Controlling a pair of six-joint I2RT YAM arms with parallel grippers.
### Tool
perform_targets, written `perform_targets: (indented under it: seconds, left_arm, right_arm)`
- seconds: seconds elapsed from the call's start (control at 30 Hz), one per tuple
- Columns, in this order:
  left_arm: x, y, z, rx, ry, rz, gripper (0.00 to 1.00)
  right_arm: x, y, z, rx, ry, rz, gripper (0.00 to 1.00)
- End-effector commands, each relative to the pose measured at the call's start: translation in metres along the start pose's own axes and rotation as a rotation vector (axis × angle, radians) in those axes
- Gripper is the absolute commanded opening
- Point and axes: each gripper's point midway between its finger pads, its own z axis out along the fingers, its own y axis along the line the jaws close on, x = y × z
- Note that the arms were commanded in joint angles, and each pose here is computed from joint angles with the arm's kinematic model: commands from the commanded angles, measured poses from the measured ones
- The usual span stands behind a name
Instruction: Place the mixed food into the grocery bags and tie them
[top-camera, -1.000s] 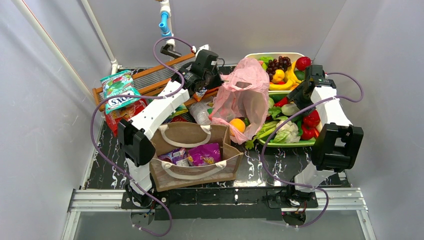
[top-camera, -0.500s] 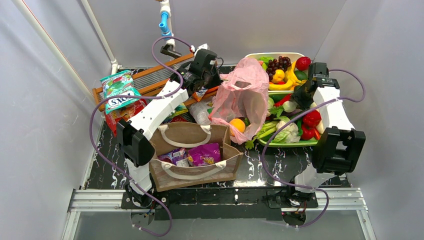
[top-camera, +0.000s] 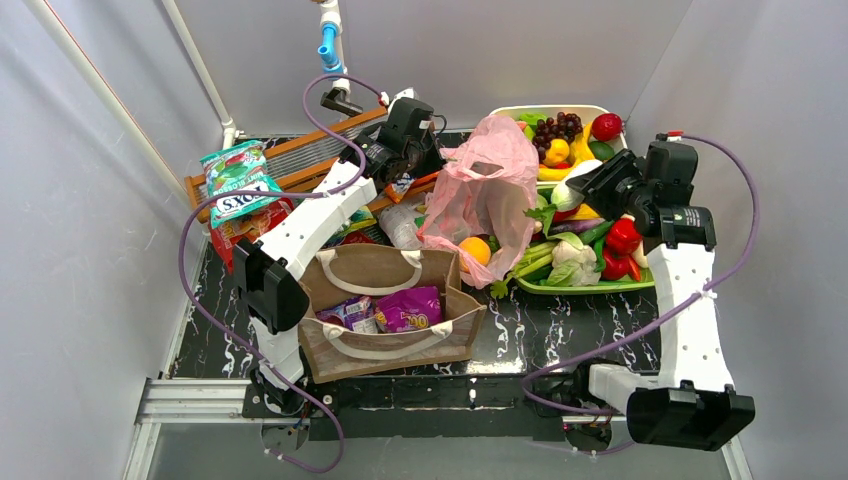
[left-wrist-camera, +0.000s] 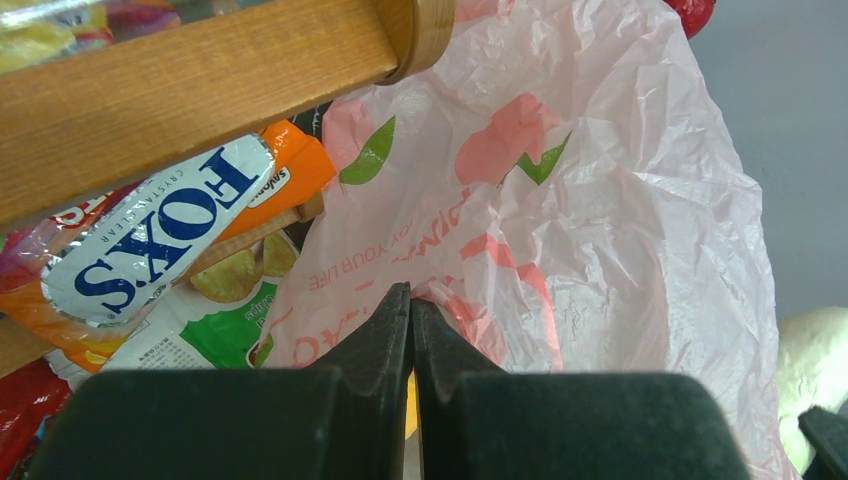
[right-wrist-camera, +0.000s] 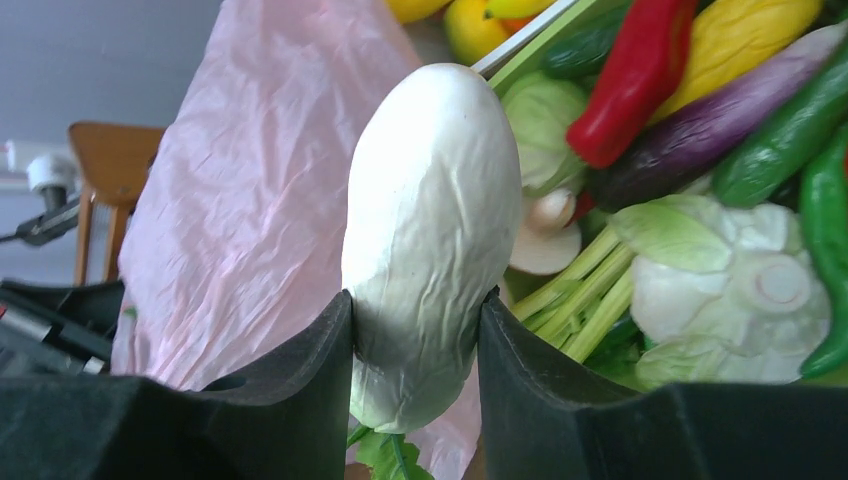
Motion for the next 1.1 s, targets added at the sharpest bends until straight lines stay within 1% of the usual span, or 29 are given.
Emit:
perform_targets:
  seconds: [0.0, 0.13, 0.27, 0.47, 0.63, 0.83, 0.97, 1.07]
  left_arm:
    - [-0.012, -0.007, -0.025, 0.04, -0.023, -0.029, 0.0]
    - [-0.012, -0.008, -0.025, 0.041, -0.021, -0.034, 0.0]
    - [-0.011, -0.008, -0.026, 0.042, -0.018, -0.037, 0.0]
    - [-0.011, -0.009, -0.025, 0.043, -0.016, -0.044, 0.0]
    - [-0.012, -0.01, -0.025, 0.047, -0.016, -0.046, 0.0]
    - [-0.013, -0.011, -0.024, 0.047, -0.018, -0.051, 0.0]
    - [-0.012, -0.013, -0.025, 0.053, -0.015, -0.054, 0.0]
    - [-0.012, -0.014, -0.027, 0.059, -0.01, -0.059, 0.0]
  right_arm:
    - [0.012, 0.037, -0.022, -0.167, 0.028, -0.054, 0.19]
    - [0.018, 0.062, -0.048, -0.281, 0.034, -0.093, 0.18]
    - [0.042, 0.091, -0.074, -0.43, 0.093, -0.167, 0.18]
    - [0.075, 0.108, -0.102, -0.576, 0.171, -0.164, 0.18]
    - [0.093, 0.107, -0.12, -0.611, 0.212, -0.166, 0.19]
    - [0.127, 0.099, -0.124, -0.653, 0.329, -0.1, 0.2]
    - [0.146, 0.088, -0.108, -0.643, 0.41, -0.044, 0.2]
    - [0.149, 0.087, -0.099, -0.629, 0.431, -0.031, 0.21]
